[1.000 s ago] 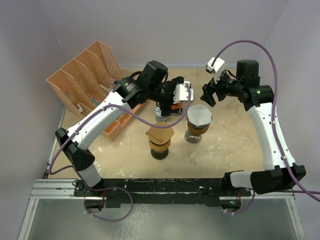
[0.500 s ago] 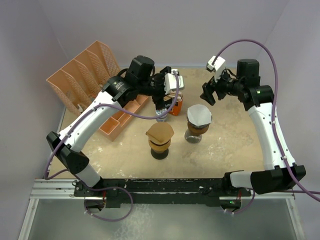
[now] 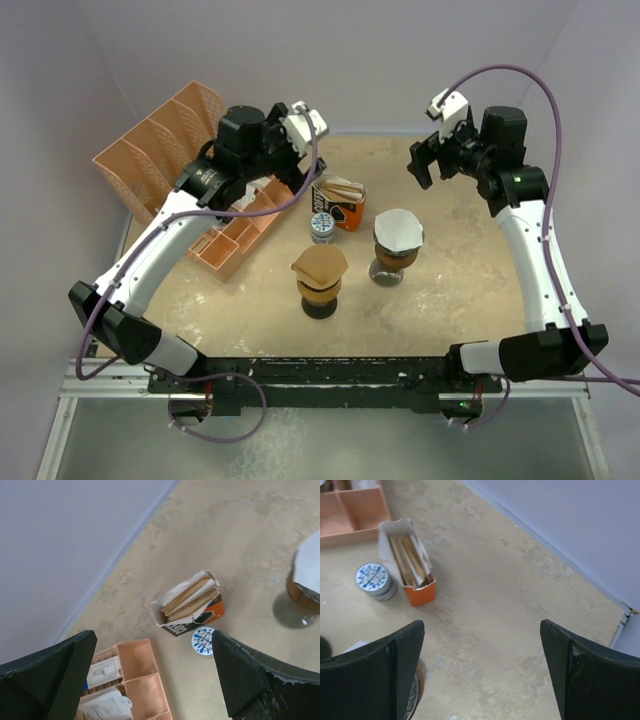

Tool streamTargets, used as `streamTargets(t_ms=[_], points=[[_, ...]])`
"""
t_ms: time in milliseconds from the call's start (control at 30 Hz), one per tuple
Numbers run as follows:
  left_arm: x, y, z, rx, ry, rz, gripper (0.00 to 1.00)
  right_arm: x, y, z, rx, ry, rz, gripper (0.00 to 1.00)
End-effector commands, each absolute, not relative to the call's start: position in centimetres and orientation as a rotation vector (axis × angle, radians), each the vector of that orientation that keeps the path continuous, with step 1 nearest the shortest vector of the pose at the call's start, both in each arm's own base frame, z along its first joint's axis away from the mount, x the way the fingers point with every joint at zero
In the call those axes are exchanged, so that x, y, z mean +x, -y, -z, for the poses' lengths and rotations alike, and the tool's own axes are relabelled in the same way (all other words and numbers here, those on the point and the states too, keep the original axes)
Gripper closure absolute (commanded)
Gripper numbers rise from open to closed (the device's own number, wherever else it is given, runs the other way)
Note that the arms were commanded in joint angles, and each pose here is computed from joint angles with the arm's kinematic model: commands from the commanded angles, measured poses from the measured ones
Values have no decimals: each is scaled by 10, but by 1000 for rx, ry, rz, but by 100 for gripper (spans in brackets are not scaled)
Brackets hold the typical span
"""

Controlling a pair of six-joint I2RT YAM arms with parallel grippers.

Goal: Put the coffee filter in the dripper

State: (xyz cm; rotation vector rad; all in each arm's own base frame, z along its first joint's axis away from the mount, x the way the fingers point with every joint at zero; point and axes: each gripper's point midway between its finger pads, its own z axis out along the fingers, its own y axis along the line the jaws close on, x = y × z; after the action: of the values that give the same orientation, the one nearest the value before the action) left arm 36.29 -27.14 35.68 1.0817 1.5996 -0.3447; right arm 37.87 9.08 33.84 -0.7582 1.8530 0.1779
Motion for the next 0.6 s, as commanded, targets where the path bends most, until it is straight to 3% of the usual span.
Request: streamTargets(t_ms=[0,267,567], points=[[393,220,-409,690,-1561,226,0,412,-67,-380,-580,-1753,-83,0],[426,127,-393,271,-1651,23,0,442,-27,-399,-349,-1656,13,0],[426,56,-355,31,-1660,-136,0,467,-1,-393,-115,-1575,71,0]])
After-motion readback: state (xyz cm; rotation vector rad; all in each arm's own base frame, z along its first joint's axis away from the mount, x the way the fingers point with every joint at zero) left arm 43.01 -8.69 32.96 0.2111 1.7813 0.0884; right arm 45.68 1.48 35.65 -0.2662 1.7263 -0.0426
